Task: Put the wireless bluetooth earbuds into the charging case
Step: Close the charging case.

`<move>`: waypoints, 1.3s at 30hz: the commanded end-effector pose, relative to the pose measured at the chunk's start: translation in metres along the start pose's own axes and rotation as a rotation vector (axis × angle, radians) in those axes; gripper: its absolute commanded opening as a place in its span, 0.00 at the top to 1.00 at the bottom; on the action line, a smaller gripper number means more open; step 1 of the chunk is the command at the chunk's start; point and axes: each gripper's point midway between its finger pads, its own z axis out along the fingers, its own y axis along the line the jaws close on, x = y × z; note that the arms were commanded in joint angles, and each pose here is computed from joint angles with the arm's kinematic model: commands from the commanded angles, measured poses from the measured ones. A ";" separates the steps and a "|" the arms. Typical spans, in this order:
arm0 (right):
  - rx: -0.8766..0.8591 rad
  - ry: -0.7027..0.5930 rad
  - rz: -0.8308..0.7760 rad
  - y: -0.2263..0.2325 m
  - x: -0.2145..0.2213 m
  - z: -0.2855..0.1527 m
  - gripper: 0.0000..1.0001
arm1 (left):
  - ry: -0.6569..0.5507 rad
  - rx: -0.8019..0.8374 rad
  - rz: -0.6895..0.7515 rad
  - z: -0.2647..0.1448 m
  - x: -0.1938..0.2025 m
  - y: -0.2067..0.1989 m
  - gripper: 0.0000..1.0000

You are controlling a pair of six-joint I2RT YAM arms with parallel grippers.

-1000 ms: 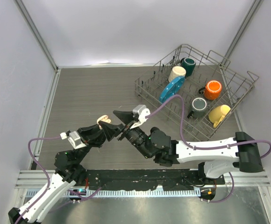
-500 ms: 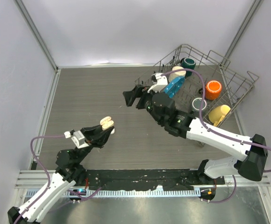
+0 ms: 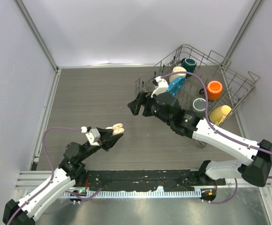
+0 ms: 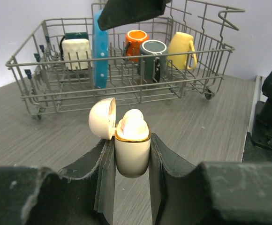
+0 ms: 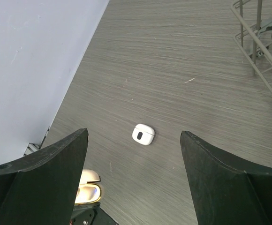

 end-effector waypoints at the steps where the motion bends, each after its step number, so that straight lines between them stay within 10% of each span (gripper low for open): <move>1: -0.102 0.021 -0.018 0.019 -0.003 -0.009 0.15 | -0.076 0.074 0.042 0.009 -0.032 -0.011 1.00; 23: -0.282 0.339 0.013 0.007 0.115 -0.018 0.15 | -0.056 0.082 0.011 0.020 -0.025 -0.009 1.00; 39: -0.064 -0.022 0.081 -0.024 0.039 -0.019 0.15 | -0.028 0.156 0.004 0.031 -0.019 -0.017 1.00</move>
